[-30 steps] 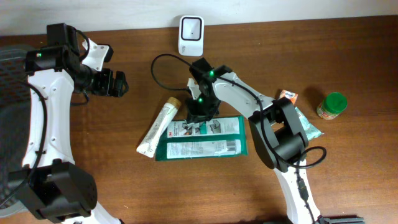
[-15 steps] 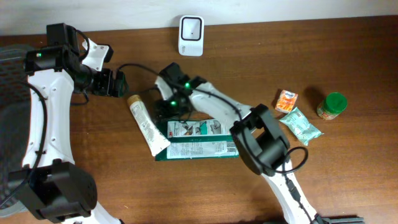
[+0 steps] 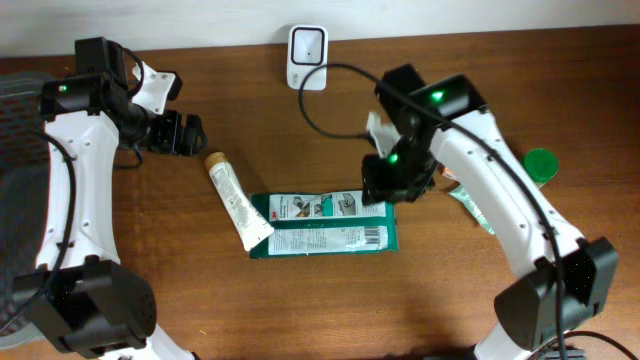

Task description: Scan the item barcode

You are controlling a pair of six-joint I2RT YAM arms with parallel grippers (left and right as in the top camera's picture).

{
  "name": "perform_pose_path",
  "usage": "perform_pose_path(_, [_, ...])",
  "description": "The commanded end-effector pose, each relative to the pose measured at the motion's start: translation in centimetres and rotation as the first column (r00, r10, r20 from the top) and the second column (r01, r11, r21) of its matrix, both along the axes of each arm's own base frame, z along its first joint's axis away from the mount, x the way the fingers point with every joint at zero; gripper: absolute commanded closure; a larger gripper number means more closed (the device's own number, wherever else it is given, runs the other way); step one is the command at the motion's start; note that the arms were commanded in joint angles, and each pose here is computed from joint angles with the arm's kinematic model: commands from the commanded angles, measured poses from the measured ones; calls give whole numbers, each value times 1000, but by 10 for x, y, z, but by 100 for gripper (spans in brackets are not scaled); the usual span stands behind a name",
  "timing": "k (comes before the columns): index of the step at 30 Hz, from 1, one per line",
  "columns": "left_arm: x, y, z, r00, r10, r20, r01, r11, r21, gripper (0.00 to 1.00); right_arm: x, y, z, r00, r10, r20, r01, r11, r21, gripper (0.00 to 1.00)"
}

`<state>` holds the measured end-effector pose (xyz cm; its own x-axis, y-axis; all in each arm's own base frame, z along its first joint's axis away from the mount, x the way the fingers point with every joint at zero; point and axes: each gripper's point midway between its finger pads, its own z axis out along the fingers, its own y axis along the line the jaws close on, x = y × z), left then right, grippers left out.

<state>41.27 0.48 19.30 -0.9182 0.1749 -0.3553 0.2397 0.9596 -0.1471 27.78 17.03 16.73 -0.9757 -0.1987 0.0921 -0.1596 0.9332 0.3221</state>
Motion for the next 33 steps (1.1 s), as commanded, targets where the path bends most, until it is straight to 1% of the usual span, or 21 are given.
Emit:
perform_pose_path(1, [0,-1,12,999,-12,35,13,1000,-6,1,-22,-4,-35,994,-19,-108,18,1000,-16,59])
perform_pose_path(3, [0,-1,12,999,-12,35,13,1000,-6,1,-41,-6,-64,983,-23,-182,21,1000,-15,59])
perform_pose_path(7, [0,-1,12,999,-13,35,13,1000,-5,1,-63,-12,-90,968,-26,-249,20,999,-25,59])
perform_pose_path(10, [0,-1,12,999,-13,35,13,1000,-5,1,-57,-11,-110,978,-34,-204,31,999,-15,59])
perform_pose_path(14, [0,-1,12,999,-13,35,13,1000,-5,1,-69,-15,-121,968,-67,-242,59,997,-41,59])
perform_pose_path(16, [0,-1,12,999,-13,35,13,1000,-5,1,-77,-18,-138,966,-78,-247,69,997,-46,59])
perform_pose_path(17, [0,-1,12,999,-13,35,13,1000,-5,1,-75,-18,-144,968,-94,-234,85,995,-45,60])
perform_pose_path(18, [0,-1,12,999,-12,35,13,1000,-6,1,-68,-18,-150,973,-113,-200,104,993,-55,59])
perform_pose_path(19, [0,-1,12,999,-12,35,13,1000,-6,1,-55,-27,-156,976,-169,-140,152,981,-123,59])
perform_pose_path(20, [0,-1,12,999,-13,35,13,1000,-5,1,-49,-26,-157,979,-172,-113,160,981,-113,59])
perform_pose_path(23, [0,-1,12,999,-12,35,13,1000,-6,1,-44,-24,-158,980,-172,-97,162,981,-102,59])
perform_pose_path(24, [0,-1,12,999,-13,35,13,1000,-5,1,-34,-22,-158,979,-192,-66,186,979,-84,59])
perform_pose_path(25, [0,-1,12,999,-12,35,13,1000,-6,1,-22,-23,-156,970,-241,-45,238,969,-69,59])
perform_pose_path(27, [0,-1,12,999,-13,35,13,1000,-5,1,7,-21,-152,952,-305,16,305,952,11,60])
perform_pose_path(28, [0,-1,12,999,-12,35,13,1000,-6,1,26,-19,-151,939,-337,71,334,941,52,60])
perform_pose_path(30, [0,-1,12,999,-12,35,13,1000,-6,1,69,-6,-148,911,-355,208,328,932,155,60])
perform_pose_path(31, [0,-1,12,999,-12,35,13,1000,-6,1,89,-1,-154,891,-372,260,329,924,195,60])
perform_pose_path(33, [0,-1,12,999,-12,35,13,1000,-6,1,108,9,-177,876,-404,265,345,906,243,60])
